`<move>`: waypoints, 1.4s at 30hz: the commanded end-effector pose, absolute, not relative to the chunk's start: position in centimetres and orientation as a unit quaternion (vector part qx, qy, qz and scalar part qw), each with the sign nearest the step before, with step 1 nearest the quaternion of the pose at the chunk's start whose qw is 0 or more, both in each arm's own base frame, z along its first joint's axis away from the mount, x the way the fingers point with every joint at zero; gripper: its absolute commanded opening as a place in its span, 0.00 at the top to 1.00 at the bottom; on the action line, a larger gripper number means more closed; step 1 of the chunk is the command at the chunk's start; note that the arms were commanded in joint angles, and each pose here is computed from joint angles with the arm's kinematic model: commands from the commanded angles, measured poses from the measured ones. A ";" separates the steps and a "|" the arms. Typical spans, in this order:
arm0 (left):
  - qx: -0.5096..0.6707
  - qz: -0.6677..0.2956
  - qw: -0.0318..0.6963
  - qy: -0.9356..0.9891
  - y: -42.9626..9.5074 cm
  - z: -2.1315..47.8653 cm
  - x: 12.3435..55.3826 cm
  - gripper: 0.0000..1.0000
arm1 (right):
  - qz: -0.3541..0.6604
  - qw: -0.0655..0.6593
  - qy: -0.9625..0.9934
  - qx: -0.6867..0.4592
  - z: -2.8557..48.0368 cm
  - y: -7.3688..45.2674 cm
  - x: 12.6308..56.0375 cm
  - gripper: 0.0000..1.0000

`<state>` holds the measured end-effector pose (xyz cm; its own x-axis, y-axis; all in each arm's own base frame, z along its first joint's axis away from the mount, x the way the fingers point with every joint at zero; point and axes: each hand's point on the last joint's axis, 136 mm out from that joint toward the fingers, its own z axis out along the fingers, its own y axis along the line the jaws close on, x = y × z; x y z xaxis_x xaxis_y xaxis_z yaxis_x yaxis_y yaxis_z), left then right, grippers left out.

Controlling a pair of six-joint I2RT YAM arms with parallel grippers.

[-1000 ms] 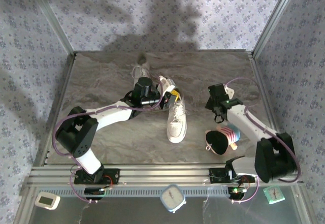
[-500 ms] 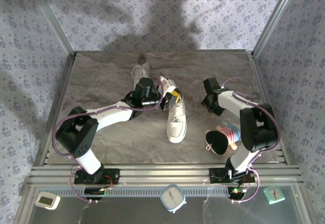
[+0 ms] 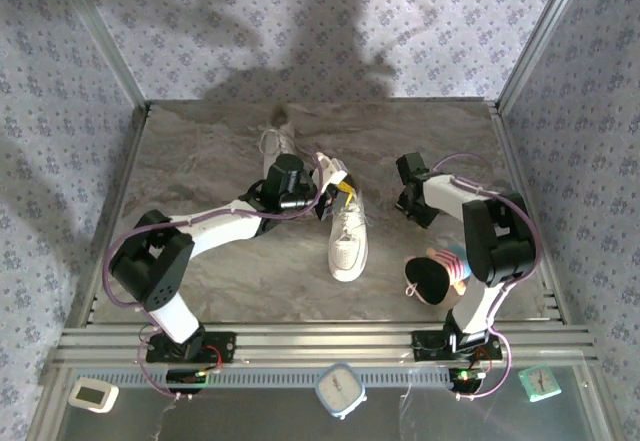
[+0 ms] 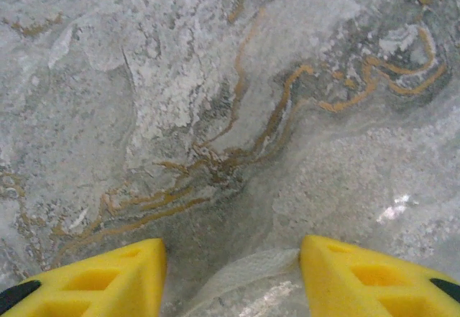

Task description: Tie the shoes

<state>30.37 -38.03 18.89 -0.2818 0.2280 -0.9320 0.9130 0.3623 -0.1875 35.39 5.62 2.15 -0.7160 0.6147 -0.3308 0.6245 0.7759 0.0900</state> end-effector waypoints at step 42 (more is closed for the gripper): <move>0.338 -0.413 0.416 0.736 -37.7 19.5 30.9 1.00 | 0.165 0.554 0.813 0.070 36.3 9.5 33.9 1.00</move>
